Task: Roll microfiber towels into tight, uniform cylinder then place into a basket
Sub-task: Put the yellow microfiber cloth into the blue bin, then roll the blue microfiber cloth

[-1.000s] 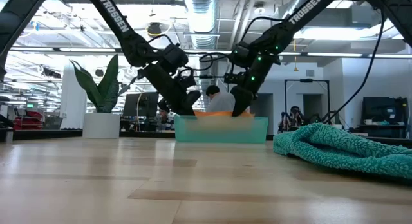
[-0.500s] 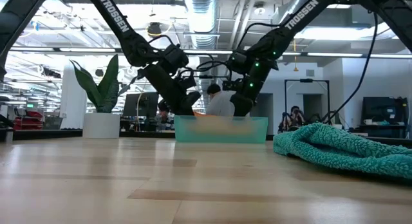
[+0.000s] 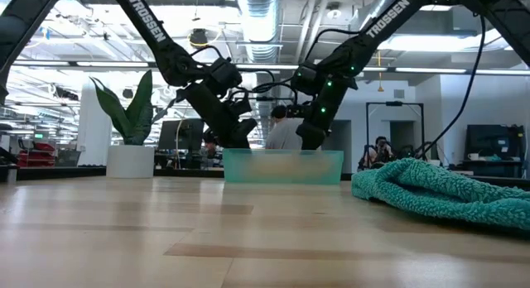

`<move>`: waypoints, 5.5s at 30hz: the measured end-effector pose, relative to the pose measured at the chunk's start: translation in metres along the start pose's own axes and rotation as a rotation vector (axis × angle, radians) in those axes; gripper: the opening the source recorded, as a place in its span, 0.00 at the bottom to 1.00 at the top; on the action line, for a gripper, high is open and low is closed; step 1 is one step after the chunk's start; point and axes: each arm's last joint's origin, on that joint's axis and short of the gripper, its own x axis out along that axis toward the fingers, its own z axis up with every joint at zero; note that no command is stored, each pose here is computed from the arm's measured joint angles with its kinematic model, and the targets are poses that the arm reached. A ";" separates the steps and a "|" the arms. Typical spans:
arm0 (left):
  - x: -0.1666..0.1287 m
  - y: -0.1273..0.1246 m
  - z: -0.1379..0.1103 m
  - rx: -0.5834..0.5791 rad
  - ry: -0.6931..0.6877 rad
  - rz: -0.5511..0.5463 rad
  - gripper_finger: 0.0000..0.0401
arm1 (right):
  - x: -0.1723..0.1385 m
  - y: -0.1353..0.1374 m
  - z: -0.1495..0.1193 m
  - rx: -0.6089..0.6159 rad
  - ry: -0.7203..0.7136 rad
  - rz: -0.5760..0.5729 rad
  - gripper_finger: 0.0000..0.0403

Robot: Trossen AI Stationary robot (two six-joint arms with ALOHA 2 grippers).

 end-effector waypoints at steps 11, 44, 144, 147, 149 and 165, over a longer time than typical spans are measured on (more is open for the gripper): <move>0.000 0.000 0.000 0.023 -0.002 -0.004 0.34 | -0.014 -0.003 0.005 0.022 -0.006 -0.078 0.54; -0.163 -0.140 -0.045 0.169 -0.173 -0.348 0.31 | -0.173 0.195 -0.086 0.204 -0.119 0.169 0.37; -0.193 -0.211 -0.078 0.111 -0.166 -0.530 0.31 | -0.141 0.285 -0.152 0.795 0.335 0.380 0.14; -0.193 -0.211 -0.078 0.111 -0.166 -0.530 0.31 | -0.133 0.281 -0.156 0.821 0.328 0.383 0.13; -0.193 -0.211 -0.078 0.111 -0.166 -0.529 0.31 | -0.129 0.279 -0.159 0.833 0.329 0.385 0.12; -0.193 -0.211 -0.078 0.116 -0.168 -0.527 0.31 | -0.097 0.227 -0.152 0.977 0.163 0.169 0.04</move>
